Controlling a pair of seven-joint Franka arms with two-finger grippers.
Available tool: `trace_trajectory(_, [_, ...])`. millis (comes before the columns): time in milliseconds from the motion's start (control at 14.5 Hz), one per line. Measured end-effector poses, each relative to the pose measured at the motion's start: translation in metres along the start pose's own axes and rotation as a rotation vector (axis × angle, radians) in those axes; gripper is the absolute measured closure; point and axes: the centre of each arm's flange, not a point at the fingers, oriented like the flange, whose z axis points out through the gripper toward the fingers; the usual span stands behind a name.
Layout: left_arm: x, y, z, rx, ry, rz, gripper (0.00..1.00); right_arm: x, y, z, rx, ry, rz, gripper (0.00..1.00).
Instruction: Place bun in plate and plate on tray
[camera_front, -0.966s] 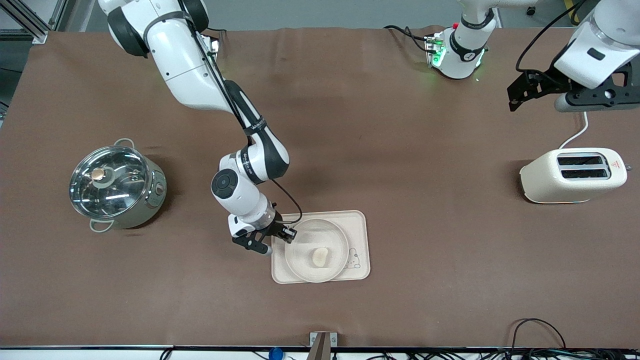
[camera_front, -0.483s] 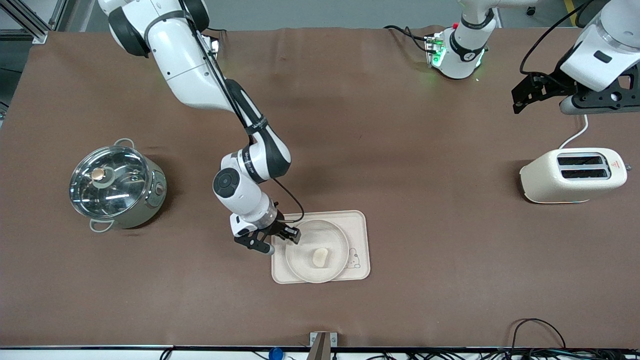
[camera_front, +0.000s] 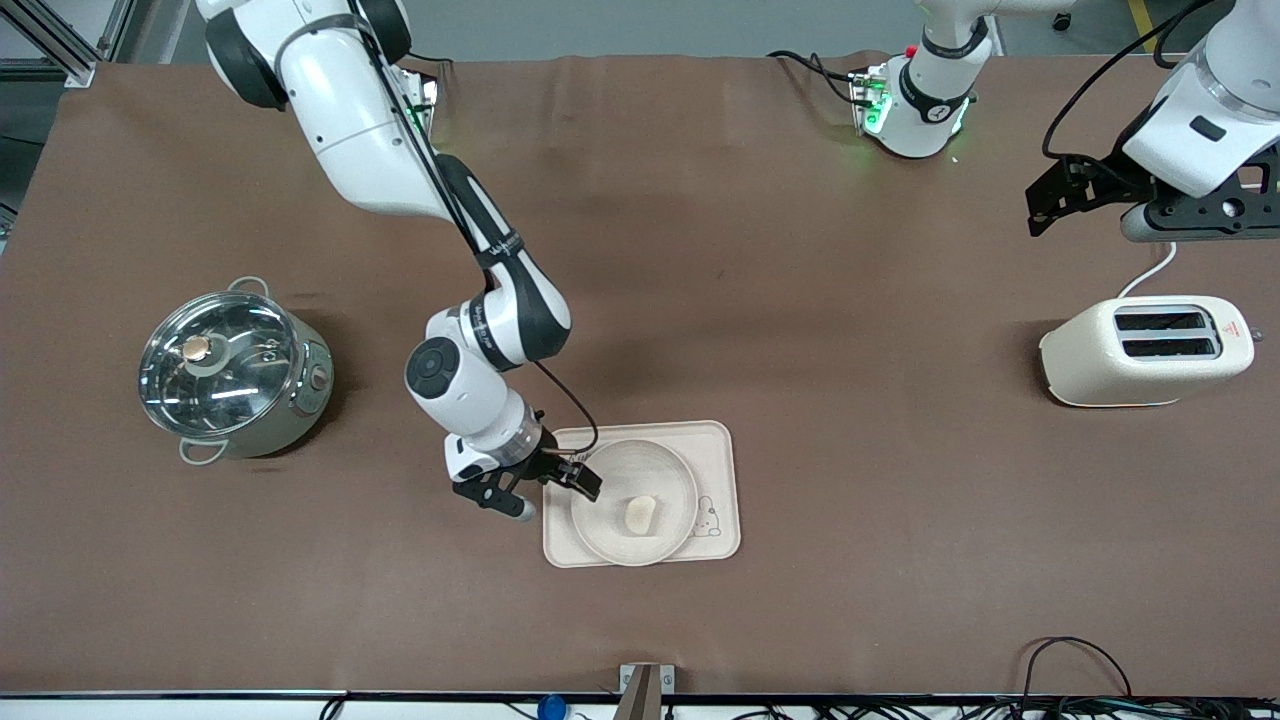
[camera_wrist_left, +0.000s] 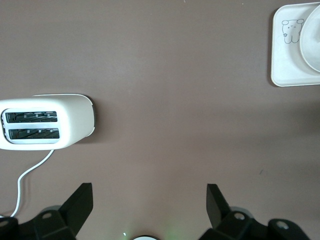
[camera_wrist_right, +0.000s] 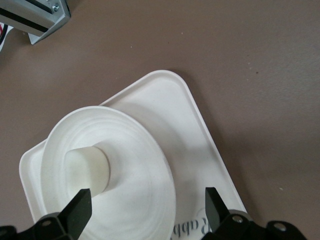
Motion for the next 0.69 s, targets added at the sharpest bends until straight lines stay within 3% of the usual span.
trace_trajectory(207, [0.000,0.000,0.000,0.000,0.001,0.000,0.00,0.012,-0.014,-0.059,0.003,-0.021,-0.002,0.00])
trace_trajectory(414, [0.000,-0.001,-0.001,0.000,0.002,-0.002,0.00,0.038,0.001,-0.116,0.002,0.031,0.018,0.00])
trace_trajectory(552, [0.001,-0.007,-0.001,-0.001,0.002,-0.013,0.00,0.058,0.029,-0.153,-0.039,0.042,-0.013,0.00])
trace_trajectory(690, [0.002,-0.012,-0.001,-0.001,0.003,-0.021,0.00,0.077,0.062,-0.202,-0.114,0.006,-0.059,0.00])
